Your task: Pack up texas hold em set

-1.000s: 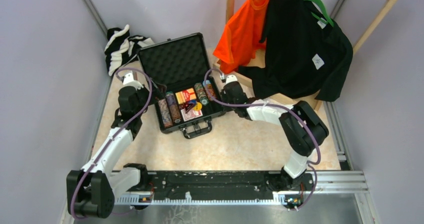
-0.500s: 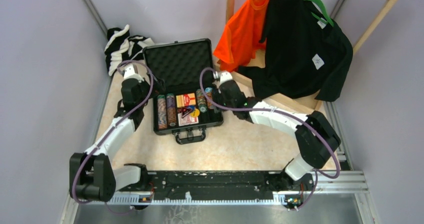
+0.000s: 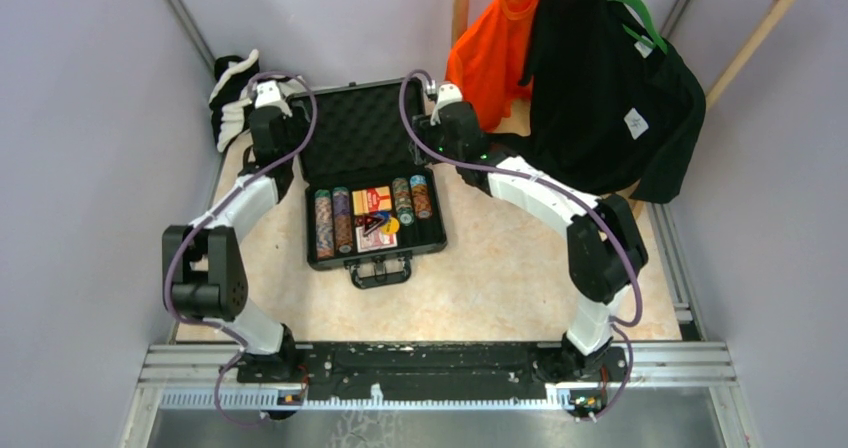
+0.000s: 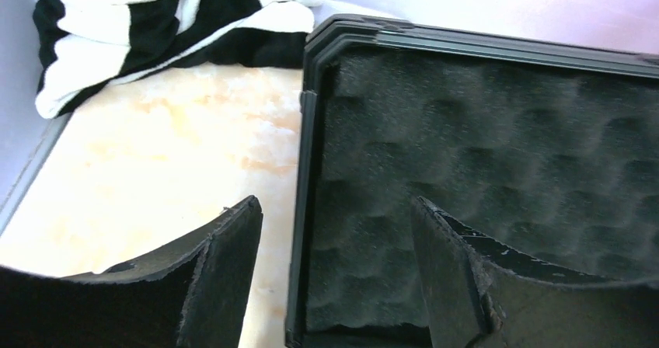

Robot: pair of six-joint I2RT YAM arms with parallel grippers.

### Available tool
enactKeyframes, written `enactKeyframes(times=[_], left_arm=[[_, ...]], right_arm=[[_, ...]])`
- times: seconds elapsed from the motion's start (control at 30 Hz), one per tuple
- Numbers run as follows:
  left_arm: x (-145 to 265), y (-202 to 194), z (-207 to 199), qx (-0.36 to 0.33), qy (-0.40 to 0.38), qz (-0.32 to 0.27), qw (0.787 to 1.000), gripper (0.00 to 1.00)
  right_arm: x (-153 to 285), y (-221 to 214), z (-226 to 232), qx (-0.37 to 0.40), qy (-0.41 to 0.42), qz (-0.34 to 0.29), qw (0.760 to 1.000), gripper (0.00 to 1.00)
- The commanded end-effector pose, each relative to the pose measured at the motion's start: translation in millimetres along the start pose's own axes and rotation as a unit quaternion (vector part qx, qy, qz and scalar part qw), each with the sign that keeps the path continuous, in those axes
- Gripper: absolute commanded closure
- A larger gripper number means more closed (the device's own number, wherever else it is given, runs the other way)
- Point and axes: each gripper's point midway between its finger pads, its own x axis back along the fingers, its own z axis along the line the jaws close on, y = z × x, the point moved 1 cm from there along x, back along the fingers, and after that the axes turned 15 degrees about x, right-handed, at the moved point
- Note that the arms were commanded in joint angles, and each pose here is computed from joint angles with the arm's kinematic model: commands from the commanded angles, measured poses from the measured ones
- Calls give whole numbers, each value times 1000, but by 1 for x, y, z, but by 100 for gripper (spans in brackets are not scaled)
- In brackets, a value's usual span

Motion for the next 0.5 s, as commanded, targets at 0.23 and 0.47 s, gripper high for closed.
enactKeyframes(times=[0.23, 0.47], left_arm=[[-35, -6, 14, -37, 7, 30, 999, 40], [-35, -2, 13, -43, 6, 26, 999, 86]], right_arm=[[-14, 4, -2, -16, 22, -9, 1000, 47], [-13, 2, -3, -19, 21, -6, 1000, 47]])
